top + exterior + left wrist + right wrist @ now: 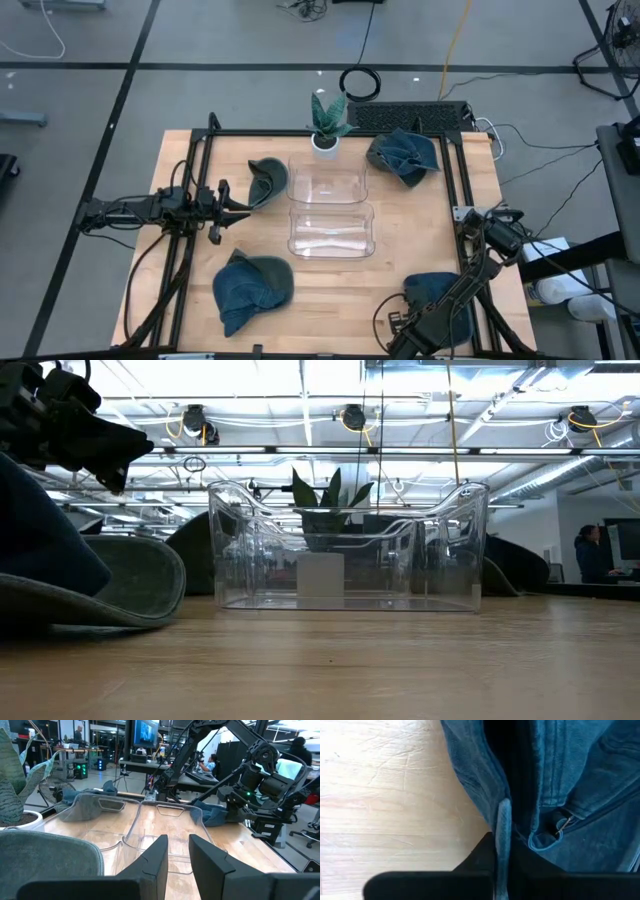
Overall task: Pick & Place hat
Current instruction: Put the bottom right blue cap into the top transparent bin
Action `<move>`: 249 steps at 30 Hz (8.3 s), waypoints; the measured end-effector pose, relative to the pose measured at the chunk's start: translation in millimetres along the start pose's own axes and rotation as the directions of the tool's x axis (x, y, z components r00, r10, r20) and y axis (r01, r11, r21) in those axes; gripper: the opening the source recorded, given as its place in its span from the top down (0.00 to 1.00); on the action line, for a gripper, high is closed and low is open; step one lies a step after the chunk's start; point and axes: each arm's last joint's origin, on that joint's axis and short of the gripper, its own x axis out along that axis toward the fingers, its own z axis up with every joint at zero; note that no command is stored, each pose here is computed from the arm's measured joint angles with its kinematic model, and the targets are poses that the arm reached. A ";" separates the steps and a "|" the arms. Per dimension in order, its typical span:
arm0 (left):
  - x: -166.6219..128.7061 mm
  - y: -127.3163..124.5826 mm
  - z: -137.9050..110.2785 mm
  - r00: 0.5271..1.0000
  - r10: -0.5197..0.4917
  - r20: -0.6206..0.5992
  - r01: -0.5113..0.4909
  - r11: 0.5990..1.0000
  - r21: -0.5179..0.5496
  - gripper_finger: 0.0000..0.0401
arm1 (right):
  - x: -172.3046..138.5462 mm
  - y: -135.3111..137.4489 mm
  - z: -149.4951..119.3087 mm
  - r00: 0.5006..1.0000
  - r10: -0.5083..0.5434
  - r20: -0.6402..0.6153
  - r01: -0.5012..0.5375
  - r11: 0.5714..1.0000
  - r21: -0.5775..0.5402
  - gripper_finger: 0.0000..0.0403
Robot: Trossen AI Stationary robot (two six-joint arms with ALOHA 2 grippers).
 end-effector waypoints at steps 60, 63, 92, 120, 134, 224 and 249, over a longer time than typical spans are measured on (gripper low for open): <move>0.0 0.0 0.0 1.000 0.000 0.000 0.000 1.000 0.000 0.78 | -117.6 -142.5 231.7 0.264 0.416 0.870 -0.042 0.906 -0.421 1.00; 0.0 0.0 0.0 1.000 0.000 -0.001 0.000 1.000 0.000 0.78 | -126.9 -135.4 235.3 0.234 0.438 0.868 0.033 0.888 -0.458 1.00; 0.0 0.0 0.0 1.000 0.000 0.000 0.000 1.000 0.000 0.78 | -196.4 -83.4 266.6 -0.227 0.971 0.082 0.074 0.101 -0.992 1.00; 0.0 0.0 0.0 1.000 0.000 0.000 0.000 1.000 0.000 0.78 | -193.9 -39.7 282.8 -0.322 0.906 -0.275 0.001 -0.289 -0.957 1.00; 0.0 0.0 0.5 1.000 0.000 0.005 0.000 1.000 -0.003 0.78 | -191.6 -32.2 296.5 -0.340 0.917 -0.208 -0.060 -0.242 -0.968 1.00; 179.9 -30.5 283.1 0.939 -0.100 -0.328 0.082 0.994 -0.068 0.40 | -184.0 -36.2 296.6 -0.266 0.811 -0.522 -0.280 -0.583 -0.763 1.00; 222.8 -30.9 258.8 0.875 -0.336 -0.349 0.248 0.930 -0.271 0.53 | -180.9 -34.6 292.9 -0.237 0.813 -0.532 -0.261 -0.581 -0.771 1.00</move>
